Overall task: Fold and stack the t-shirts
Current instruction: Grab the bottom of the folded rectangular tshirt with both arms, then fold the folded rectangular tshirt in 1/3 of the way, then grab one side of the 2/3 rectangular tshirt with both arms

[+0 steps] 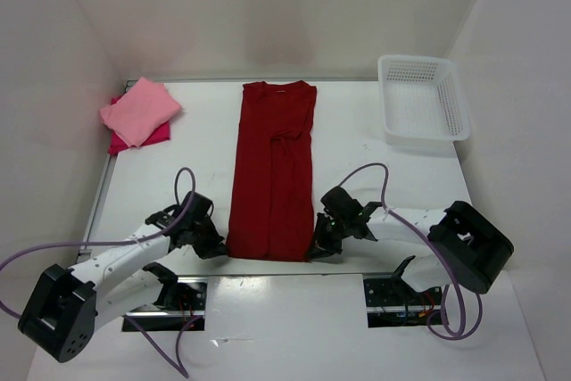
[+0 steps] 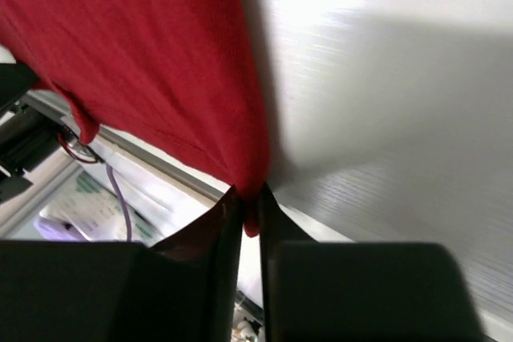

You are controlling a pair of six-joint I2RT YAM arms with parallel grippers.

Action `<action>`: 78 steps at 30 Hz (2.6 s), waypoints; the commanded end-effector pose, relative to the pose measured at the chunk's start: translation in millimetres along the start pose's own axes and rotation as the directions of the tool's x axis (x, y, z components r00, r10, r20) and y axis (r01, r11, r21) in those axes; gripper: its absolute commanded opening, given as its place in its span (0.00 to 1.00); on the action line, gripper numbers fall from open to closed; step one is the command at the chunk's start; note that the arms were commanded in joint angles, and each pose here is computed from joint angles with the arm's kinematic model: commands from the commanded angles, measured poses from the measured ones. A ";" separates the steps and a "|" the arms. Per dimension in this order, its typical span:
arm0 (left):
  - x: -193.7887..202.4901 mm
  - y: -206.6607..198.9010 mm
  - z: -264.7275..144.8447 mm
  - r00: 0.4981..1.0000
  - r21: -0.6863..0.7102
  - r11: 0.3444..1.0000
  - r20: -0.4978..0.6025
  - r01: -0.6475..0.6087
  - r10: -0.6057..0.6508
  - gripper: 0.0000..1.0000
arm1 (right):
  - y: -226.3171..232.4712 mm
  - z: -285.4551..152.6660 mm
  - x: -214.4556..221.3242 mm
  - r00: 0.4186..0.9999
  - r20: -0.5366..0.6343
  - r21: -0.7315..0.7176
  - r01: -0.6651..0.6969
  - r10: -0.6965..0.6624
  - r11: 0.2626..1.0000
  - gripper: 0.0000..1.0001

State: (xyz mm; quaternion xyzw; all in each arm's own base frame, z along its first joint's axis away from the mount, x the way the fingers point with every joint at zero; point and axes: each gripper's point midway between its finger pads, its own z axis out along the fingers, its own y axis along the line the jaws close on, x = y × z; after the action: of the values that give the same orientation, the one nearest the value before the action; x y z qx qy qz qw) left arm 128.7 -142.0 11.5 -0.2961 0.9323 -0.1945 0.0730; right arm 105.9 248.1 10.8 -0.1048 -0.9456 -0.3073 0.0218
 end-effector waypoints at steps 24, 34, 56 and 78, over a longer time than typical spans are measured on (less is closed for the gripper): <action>-215.3 -186.5 -59.5 0.937 0.259 0.945 0.335 -0.197 0.104 0.00 | 83.7 -91.9 -264.9 0.912 0.373 0.065 0.158 -0.171 0.985 0.00; -269.4 -208.9 -2.8 0.928 0.196 0.956 0.346 -0.218 0.140 0.00 | 78.0 -76.7 -342.7 0.896 0.415 0.088 0.131 -0.156 0.987 0.00; -206.7 -237.8 -34.3 0.909 0.379 0.871 0.387 -0.313 0.158 0.38 | 118.0 -111.8 -302.4 0.860 0.459 0.004 0.248 -0.222 0.969 0.23; -122.7 -100.9 56.2 0.958 0.093 0.967 0.184 -0.239 0.219 0.48 | 13.1 -18.1 -207.4 0.965 0.237 0.142 0.081 -0.113 0.987 0.05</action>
State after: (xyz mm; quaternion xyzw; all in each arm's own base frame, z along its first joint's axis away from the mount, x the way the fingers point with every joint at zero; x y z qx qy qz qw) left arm 328.2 -187.8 25.2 -0.1884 0.9186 -0.2693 0.2193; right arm 322.2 220.4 13.8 -0.0915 -0.9587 -0.2497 -0.1011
